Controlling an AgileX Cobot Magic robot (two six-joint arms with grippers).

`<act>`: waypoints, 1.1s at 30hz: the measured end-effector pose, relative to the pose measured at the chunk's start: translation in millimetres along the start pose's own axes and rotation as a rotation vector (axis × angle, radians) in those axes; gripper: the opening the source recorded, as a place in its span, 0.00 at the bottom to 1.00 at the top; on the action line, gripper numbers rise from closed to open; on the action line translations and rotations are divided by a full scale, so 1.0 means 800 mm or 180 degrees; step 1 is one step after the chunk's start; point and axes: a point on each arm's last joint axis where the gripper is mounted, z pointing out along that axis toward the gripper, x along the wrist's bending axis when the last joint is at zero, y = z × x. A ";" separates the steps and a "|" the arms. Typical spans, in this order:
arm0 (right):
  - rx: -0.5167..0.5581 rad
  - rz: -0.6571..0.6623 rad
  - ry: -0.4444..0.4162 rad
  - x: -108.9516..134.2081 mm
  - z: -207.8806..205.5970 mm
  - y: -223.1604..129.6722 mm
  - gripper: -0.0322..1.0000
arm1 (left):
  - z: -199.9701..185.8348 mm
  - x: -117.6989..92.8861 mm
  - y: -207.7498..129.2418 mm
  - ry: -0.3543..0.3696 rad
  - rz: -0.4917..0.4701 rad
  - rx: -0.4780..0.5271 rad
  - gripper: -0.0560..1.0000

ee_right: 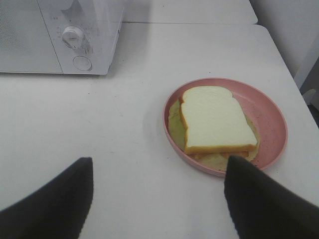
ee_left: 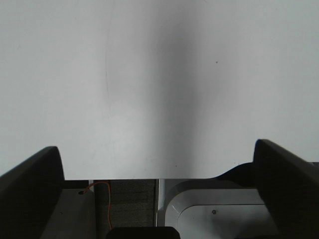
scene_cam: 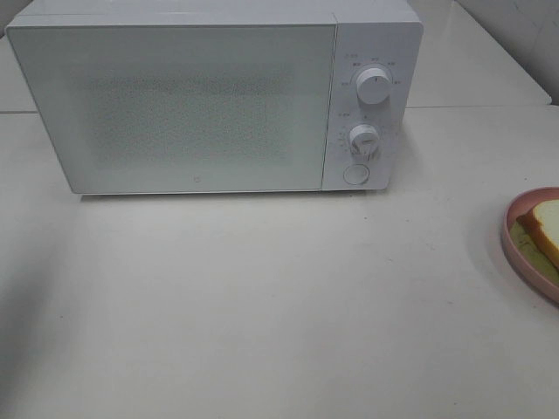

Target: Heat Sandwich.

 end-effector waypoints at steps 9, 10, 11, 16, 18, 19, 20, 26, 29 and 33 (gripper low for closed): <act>0.0000 0.0000 0.0000 0.000 0.000 0.000 0.72 | -0.002 0.003 -0.072 0.0048 0.0028 -0.0181 0.97; 0.0000 0.0000 0.0000 0.000 0.000 0.000 0.72 | -0.003 0.003 -0.080 0.0047 0.0031 -0.0229 0.97; 0.0000 0.0000 0.0000 0.000 0.000 0.000 0.72 | -0.004 0.003 -0.088 0.0047 0.0036 -0.0279 0.97; 0.0000 0.0000 0.0000 0.000 0.000 0.000 0.72 | -0.014 0.004 -0.132 0.0040 0.0058 -0.0715 0.97; 0.0000 0.0000 0.0000 0.000 0.000 0.000 0.72 | -0.016 0.004 -0.140 0.0038 0.0062 -0.0801 0.97; 0.0000 0.0000 0.0000 0.000 0.000 0.000 0.72 | -0.018 0.004 -0.149 0.0040 0.0068 -0.0899 0.97; 0.0000 0.0000 0.0000 0.000 0.000 0.000 0.72 | -0.019 0.004 -0.156 0.0038 0.0073 -0.1007 0.97; 0.0000 0.0000 0.0000 0.000 0.000 0.000 0.72 | -0.028 0.005 -0.202 0.0031 0.0108 -0.1758 0.97; 0.0000 0.0000 0.0000 0.000 0.000 0.000 0.72 | -0.033 0.005 -0.213 0.0026 0.0117 -0.1980 0.97; 0.0000 0.0000 0.0000 0.000 0.000 0.000 0.72 | -0.041 0.004 -0.233 0.0019 0.0135 -0.2326 0.97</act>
